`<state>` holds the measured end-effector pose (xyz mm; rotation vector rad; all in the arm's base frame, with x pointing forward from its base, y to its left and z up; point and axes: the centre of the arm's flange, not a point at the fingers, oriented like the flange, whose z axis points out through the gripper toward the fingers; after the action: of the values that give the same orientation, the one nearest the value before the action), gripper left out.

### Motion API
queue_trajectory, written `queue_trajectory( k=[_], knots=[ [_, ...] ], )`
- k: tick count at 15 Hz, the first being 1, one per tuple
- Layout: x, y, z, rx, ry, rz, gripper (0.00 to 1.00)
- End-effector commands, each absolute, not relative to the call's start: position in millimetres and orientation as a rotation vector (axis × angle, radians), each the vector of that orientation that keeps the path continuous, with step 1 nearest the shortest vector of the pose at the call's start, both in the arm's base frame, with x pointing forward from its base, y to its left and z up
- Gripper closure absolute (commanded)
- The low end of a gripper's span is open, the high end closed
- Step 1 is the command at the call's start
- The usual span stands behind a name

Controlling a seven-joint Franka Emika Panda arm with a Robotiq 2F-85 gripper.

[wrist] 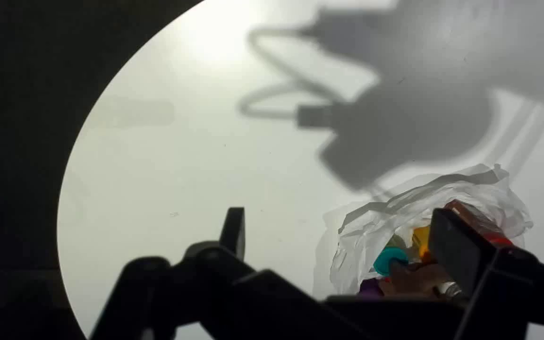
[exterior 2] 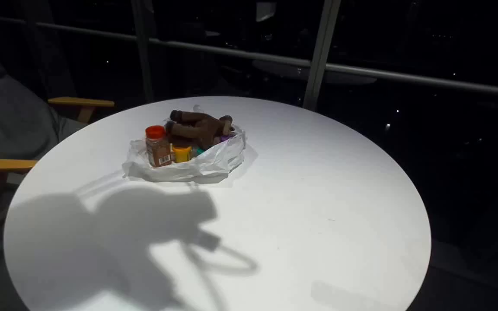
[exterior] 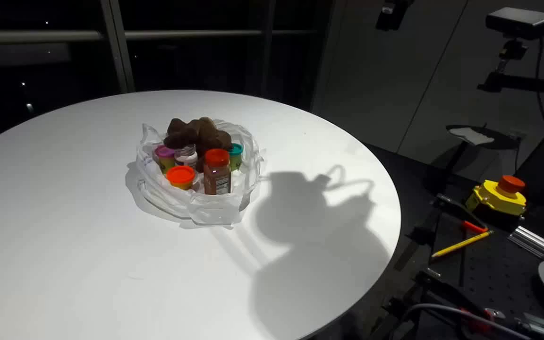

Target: Pick the object and the bottles from the plastic bag and put them on the table

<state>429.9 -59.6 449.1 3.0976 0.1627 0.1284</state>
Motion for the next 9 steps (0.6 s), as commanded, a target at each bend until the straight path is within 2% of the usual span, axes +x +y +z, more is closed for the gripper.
queue_trajectory(
  k=[1,9],
  knots=[
    [430.9,-59.8,451.7,3.096,0.162,0.137,0.0],
    [432.8,-60.3,458.4,3.093,0.161,0.158,0.0]
  ],
)
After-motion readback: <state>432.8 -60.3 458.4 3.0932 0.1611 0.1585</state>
